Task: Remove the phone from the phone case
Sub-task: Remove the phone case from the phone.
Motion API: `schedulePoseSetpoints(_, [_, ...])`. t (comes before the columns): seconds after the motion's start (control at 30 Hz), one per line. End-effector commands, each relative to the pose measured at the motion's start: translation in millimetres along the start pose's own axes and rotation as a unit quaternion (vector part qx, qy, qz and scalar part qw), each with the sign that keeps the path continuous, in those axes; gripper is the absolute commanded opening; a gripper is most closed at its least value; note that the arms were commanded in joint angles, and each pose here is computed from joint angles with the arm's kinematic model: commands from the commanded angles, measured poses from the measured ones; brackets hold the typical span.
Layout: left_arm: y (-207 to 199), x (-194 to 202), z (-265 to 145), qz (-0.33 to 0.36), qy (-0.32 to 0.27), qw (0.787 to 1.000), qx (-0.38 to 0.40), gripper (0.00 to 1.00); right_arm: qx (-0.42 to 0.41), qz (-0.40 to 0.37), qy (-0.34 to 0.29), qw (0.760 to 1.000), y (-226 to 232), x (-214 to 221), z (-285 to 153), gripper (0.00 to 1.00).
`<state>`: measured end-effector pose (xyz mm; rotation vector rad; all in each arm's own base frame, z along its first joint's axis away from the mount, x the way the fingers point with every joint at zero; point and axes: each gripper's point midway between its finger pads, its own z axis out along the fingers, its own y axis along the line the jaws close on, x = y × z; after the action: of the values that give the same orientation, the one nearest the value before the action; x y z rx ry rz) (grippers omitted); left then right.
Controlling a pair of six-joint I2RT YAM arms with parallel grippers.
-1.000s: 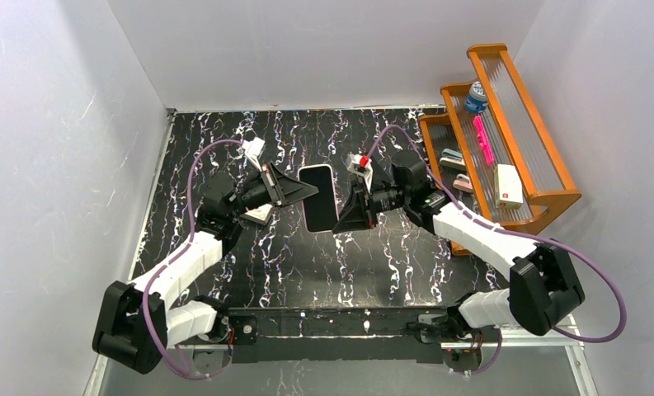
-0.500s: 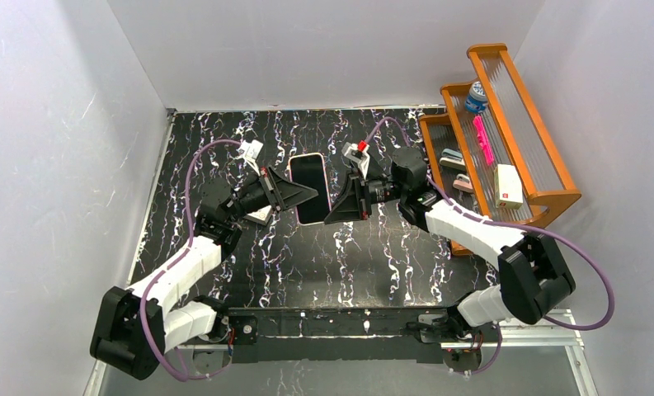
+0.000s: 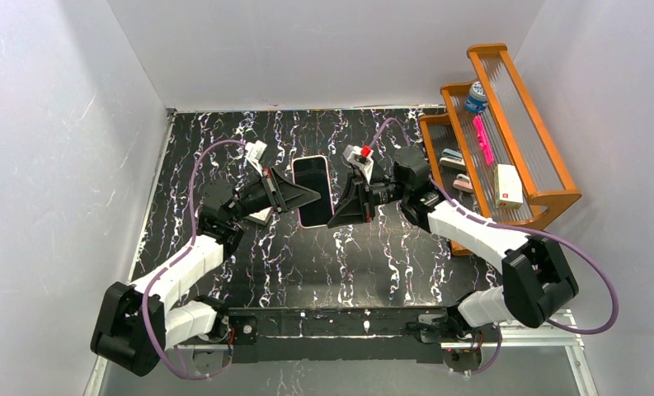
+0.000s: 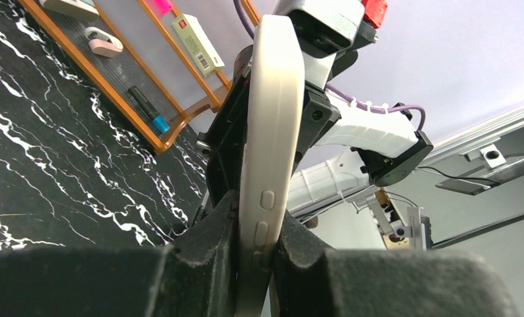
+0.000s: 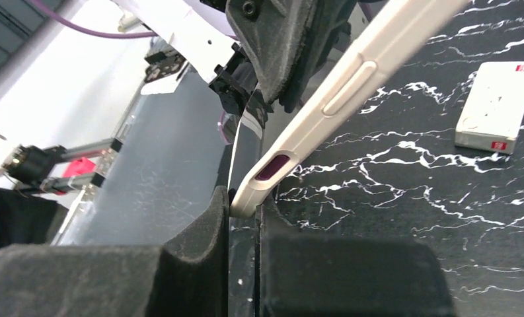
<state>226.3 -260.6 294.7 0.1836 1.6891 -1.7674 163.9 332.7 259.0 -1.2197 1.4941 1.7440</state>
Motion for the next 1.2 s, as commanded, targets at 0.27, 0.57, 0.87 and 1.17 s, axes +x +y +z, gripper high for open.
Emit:
schedulePoseSetpoints(0.27, [7.3,-2.1,1.8,-0.117,-0.013,0.993,-0.022,0.0,-0.078,-0.274,0.01,0.958,30.7,-30.7,-1.0,0.14])
schedulePoseSetpoints(0.57, [13.6,0.4,1.4,-0.131,-0.014,0.991,-0.028,0.0,-0.081,-0.284,0.017,0.955,26.9,-34.3,0.0,0.2])
schedulePoseSetpoints(0.87, [4.2,1.2,0.8,-0.127,-0.008,0.992,-0.017,0.0,-0.015,-0.286,0.003,0.958,4.4,-51.9,3.7,0.08])
schedulePoseSetpoints(1.17, [-7.5,6.3,0.2,-0.129,-0.004,0.992,-0.005,0.0,0.186,-0.189,-0.048,0.963,-62.3,-83.1,-4.8,0.01])
